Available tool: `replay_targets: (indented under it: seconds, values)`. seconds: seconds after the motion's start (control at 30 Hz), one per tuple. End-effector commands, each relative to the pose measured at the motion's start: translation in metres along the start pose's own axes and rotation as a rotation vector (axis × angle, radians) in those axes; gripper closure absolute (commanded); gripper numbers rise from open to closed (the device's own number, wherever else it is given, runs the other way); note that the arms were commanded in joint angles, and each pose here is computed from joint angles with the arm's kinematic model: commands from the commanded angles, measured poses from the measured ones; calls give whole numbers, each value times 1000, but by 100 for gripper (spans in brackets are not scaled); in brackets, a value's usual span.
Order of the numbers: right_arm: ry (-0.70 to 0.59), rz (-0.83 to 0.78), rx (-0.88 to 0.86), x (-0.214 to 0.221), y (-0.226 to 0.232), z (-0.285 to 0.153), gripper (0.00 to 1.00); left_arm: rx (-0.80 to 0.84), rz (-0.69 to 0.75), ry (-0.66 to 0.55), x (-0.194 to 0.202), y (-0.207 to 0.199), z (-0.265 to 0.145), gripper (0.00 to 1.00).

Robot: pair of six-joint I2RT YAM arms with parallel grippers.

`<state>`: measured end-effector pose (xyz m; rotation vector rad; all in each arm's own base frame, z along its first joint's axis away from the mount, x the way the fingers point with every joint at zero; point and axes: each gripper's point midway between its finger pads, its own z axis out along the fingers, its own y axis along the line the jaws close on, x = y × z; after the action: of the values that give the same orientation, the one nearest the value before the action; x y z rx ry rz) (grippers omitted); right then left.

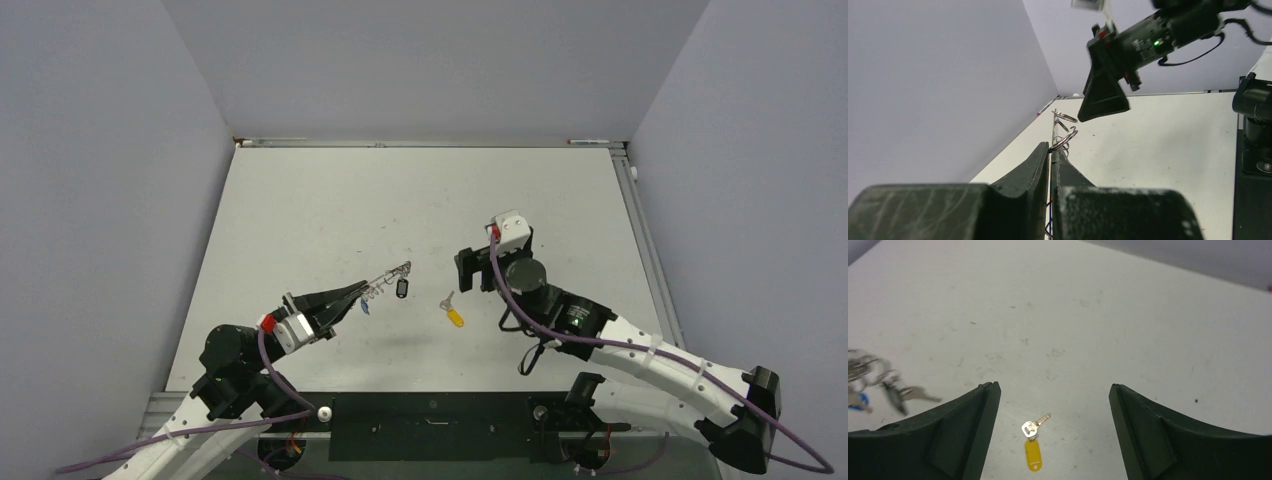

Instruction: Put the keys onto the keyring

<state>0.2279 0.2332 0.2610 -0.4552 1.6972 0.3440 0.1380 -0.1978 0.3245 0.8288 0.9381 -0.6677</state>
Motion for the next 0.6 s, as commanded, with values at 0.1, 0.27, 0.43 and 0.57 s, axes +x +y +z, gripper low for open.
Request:
replay_targets:
  seconds: [0.1, 0.27, 0.43, 0.57]
  values:
    - [349, 455, 91, 92, -36, 39, 38, -44, 47, -22, -14, 13, 2, 100]
    - [480, 501, -11, 132, -7, 53, 52, -35, 45, -19, -12, 11, 2, 100]
    - [527, 526, -65, 147, 7, 61, 56, -31, 46, -18, -12, 10, 2, 100]
    - [582, 530, -98, 169, 16, 63, 58, -24, 44, -20, -12, 9, 2, 100]
